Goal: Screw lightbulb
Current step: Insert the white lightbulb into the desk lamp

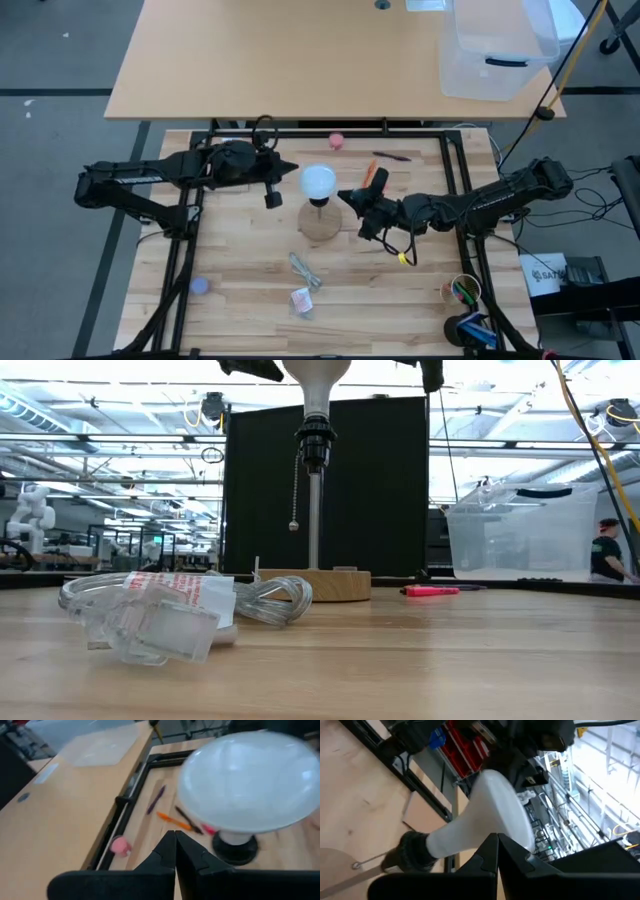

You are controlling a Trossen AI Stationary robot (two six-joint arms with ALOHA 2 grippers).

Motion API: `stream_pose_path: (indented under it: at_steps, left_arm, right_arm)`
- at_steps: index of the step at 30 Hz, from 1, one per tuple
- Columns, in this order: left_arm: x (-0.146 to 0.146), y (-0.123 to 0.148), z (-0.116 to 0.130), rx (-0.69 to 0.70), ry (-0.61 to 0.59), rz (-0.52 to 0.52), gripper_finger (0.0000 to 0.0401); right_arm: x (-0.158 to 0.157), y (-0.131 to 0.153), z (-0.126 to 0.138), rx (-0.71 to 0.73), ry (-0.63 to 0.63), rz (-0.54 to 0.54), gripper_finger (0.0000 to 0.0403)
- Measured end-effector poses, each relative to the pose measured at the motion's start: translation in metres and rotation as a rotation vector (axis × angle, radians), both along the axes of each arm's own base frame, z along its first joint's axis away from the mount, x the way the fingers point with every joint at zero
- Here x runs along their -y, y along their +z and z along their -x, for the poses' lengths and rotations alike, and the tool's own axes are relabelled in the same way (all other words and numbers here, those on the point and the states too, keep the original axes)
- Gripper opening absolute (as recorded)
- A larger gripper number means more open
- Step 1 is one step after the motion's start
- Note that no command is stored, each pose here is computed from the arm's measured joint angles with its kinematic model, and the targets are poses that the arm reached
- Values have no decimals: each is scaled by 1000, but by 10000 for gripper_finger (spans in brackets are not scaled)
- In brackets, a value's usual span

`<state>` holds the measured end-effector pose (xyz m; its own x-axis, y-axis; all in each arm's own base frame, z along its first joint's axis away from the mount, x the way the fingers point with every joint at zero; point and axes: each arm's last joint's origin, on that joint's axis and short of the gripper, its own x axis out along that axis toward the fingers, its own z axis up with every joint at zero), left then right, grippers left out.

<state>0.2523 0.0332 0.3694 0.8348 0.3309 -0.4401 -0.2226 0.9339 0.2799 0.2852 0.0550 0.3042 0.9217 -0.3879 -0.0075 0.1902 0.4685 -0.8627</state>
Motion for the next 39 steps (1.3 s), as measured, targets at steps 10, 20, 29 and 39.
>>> stream_pose_path:
  at_steps: [10, 20, 29, 39]
  left_arm:
    - [8, 17, 15, 79, -59, -63, 0]
    - [29, 20, 16, 109, -310, 14, 0]
    - [31, 5, -3, 40, -275, 4, 0]
    - [19, 3, -2, 12, -177, -11, 0]
  right_arm:
    - [12, -3, -1, -39, -113, 16, 0]
    - [37, 2, -5, -10, -133, 61, 0]
    - [37, 5, -5, 5, -88, 92, 0]
    - [26, 5, -4, 8, -53, 85, 0]
